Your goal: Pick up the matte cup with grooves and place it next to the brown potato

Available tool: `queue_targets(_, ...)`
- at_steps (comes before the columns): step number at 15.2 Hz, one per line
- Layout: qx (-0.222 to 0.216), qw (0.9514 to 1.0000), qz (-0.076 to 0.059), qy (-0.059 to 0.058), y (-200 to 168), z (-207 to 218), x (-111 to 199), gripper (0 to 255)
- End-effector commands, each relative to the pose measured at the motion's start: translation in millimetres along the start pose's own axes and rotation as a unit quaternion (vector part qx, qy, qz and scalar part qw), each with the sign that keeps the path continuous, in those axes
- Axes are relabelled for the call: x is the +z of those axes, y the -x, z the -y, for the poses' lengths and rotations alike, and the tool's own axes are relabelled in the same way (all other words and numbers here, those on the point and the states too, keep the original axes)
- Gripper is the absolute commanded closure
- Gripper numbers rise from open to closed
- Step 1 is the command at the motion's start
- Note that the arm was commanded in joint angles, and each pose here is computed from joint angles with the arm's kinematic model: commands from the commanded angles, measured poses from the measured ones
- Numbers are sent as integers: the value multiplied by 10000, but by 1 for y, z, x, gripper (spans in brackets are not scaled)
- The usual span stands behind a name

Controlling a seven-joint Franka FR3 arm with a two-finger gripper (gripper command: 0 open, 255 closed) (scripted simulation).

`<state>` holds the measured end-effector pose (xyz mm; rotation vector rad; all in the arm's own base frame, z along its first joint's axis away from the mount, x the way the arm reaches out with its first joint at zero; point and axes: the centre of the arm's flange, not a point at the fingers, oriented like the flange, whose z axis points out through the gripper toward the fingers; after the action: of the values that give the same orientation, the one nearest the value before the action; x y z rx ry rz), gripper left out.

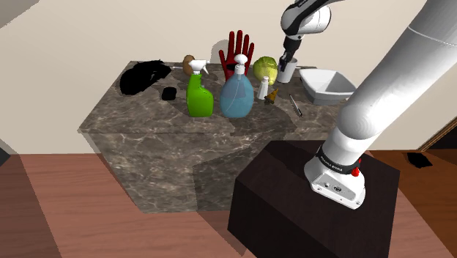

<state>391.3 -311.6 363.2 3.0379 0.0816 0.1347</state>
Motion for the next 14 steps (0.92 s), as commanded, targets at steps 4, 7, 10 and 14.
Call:
queue_targets(4,1,10000,-2,1,-2,-2,-25,255)
queue_targets(7,1,10000,-2,1,-3,-4,-41,255)
queue_targets(10,1,10000,-2,1,-5,-5,-56,255)
queue_targets(14,1,10000,-2,1,-6,-8,-77,255)
